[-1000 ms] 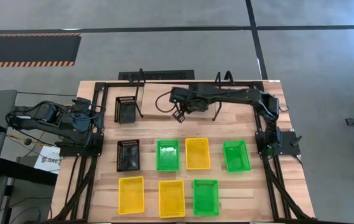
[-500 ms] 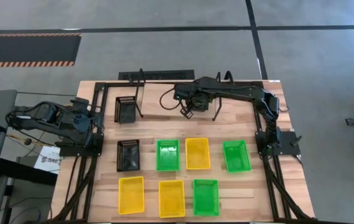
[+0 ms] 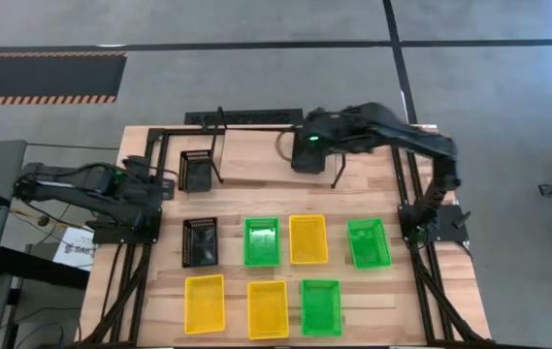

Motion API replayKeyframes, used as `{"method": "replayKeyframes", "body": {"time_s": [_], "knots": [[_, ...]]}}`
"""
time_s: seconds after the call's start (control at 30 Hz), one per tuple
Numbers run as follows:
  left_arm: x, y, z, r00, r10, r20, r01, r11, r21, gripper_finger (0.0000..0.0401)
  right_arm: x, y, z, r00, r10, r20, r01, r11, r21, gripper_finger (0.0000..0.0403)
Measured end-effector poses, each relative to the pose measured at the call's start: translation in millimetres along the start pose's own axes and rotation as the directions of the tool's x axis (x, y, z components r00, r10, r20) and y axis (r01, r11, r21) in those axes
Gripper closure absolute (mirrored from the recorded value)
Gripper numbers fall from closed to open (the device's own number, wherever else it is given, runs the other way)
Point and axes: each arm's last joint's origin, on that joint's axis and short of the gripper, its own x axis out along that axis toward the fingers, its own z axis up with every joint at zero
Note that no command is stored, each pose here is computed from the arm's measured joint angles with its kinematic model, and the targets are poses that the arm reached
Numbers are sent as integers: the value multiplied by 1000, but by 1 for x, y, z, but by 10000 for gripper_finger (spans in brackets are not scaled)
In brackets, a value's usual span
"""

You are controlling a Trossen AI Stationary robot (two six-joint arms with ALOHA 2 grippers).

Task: Stack baskets on shelf by color
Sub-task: Stack the left black basket on top of the other black basket on the shelf

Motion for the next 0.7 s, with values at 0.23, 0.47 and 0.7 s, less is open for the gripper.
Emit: {"method": "replayKeyframes", "body": {"time_s": [0.23,0.47,0.7], "knots": [[9,-13,2,994,112,-6,-113,992,-53,401,-74,-46,-28,980,51,192,-73,992,108,403],[13,-11,4,984,146,-102,-162,972,-170,401,-115,-74,-54,944,112,309,-155,981,117,403],[19,-21,12,988,48,-146,-79,973,-215,401,-124,-82,-61,934,129,334,-151,988,40,403]]}}
